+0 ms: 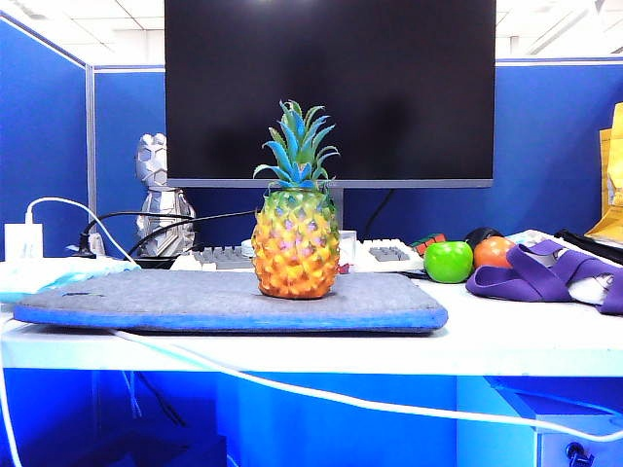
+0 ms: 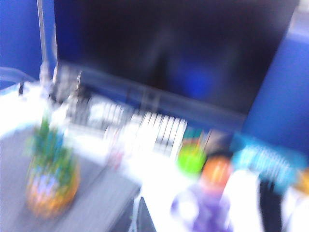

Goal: Pick up the pineapple and place it above the gray bag.

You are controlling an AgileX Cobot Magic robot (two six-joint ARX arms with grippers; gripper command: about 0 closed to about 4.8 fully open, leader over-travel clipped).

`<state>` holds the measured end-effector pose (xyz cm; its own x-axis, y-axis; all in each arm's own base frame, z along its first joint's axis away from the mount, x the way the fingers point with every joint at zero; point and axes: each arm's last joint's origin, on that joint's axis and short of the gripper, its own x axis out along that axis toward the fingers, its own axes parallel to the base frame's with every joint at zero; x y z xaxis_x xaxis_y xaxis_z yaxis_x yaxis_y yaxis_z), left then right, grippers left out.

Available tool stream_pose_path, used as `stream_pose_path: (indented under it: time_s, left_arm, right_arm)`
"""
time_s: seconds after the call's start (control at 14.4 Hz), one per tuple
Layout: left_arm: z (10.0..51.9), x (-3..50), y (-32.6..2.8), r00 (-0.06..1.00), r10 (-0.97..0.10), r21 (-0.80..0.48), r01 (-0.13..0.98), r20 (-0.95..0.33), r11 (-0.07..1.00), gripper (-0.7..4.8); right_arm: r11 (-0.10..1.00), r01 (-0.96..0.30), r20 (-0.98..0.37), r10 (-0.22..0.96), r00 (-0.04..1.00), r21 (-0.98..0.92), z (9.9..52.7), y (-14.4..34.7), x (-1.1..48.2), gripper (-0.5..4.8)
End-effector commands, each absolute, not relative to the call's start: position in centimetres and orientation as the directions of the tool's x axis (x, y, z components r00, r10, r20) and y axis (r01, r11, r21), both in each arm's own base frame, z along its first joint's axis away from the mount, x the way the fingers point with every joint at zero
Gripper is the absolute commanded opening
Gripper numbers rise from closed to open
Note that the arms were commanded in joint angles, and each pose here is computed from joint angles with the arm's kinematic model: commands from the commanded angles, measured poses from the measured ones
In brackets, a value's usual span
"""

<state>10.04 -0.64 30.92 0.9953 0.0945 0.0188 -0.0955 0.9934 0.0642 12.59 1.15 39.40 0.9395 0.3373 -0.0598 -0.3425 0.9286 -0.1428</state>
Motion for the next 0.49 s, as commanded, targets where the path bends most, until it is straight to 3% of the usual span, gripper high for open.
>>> stream_pose_path:
  time_s: [0.07,0.28,0.49]
  left_arm:
    - [28.7,8.1,-0.4,0.989,0.099,0.026,-0.103,0.111,0.994,0.5]
    - [26.4,6.1,-0.1,0.966,0.105,-0.033,-0.1,0.237,0.994,0.5]
    - [24.8,7.0,-0.1,0.972,0.158,-0.071,-0.148,0.174,0.986,0.5]
  right_arm:
    - [0.942,-0.324,0.02,0.327,0.945,-0.083,33.7,1.1,10.9,-0.02]
    - [0.95,-0.299,0.12,0.308,0.944,-0.087,29.0,1.0,8.4,-0.02]
    - [0.965,-0.25,0.187,0.232,0.954,0.078,24.7,0.8,8.3,-0.02]
